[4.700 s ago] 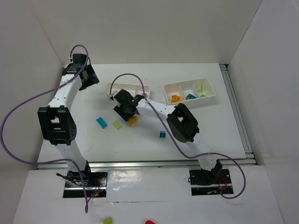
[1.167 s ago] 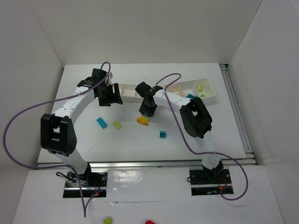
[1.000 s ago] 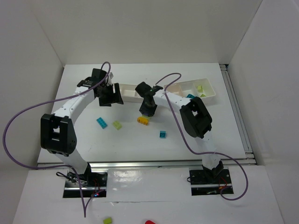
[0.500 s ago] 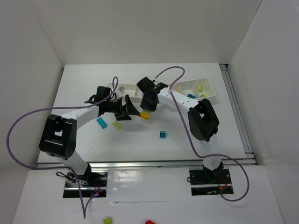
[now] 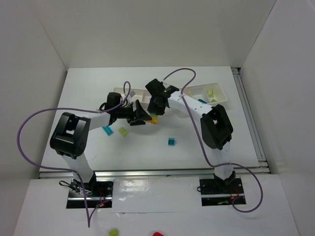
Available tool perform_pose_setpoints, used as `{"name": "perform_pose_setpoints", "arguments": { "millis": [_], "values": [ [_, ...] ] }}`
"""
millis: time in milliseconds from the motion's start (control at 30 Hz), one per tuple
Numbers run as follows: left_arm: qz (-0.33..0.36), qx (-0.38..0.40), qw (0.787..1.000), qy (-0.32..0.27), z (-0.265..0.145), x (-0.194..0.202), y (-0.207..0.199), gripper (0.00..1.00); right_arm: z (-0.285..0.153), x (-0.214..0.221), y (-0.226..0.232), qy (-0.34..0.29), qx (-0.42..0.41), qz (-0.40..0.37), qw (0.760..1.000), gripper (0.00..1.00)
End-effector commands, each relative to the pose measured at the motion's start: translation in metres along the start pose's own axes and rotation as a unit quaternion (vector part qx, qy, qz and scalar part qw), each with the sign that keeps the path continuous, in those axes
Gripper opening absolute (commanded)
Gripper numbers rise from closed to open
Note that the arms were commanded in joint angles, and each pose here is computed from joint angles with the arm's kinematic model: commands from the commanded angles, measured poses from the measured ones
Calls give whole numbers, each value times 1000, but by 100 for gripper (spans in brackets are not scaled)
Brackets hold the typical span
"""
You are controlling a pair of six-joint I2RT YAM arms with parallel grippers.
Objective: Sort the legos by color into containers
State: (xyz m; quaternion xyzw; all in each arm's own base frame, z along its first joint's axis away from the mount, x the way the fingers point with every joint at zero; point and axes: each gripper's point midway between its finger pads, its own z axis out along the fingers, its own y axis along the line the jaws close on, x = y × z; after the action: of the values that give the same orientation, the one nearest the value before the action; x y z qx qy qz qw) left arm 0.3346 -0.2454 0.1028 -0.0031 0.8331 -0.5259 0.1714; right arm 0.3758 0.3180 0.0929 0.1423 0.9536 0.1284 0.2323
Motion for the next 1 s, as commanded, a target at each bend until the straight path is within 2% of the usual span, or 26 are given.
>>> {"name": "perform_pose_setpoints", "arguments": {
  "millis": [0, 233, 267, 433, 667, 700, 800, 833, 900, 967],
  "values": [
    [37, 7, 999, -10, 5, -9, -5, 86, -30, -23, 24, -34, -52, 13, 998, 19],
    [33, 4, 999, -17, 13, -15, -2, 84, -36, -23, 32, -27, -69, 9, 997, 19],
    [39, 12, 999, -25, 14, -20, -6, 82, -36, -23, 32, -27, -69, 4, 997, 19],
    [33, 23, 999, -30, 22, -27, -10, 61, -32, -20, 32, -20, -68, 3, 997, 19],
    [27, 26, 998, -46, 23, -34, -13, 59, -31, -14, 34, -12, -70, -6, 997, 19],
    [23, 24, 998, -44, 25, -33, -9, 55, -31, -14, 34, -12, -70, -6, 997, 19],
    [13, 25, 999, -44, 25, -31, -8, 35, -29, -15, 35, -12, -70, -11, 997, 19],
    [8, 22, 999, -41, 25, -30, -7, 19, -32, -17, 38, -15, -74, -10, 997, 19],
    [6, 14, 999, -40, 25, -29, -3, 0, -32, -16, 37, -12, -70, -11, 997, 19],
    [13, 10, 999, -36, 23, -26, -2, 0, -32, -16, 36, -13, -70, -15, 997, 19]
  ]
}}
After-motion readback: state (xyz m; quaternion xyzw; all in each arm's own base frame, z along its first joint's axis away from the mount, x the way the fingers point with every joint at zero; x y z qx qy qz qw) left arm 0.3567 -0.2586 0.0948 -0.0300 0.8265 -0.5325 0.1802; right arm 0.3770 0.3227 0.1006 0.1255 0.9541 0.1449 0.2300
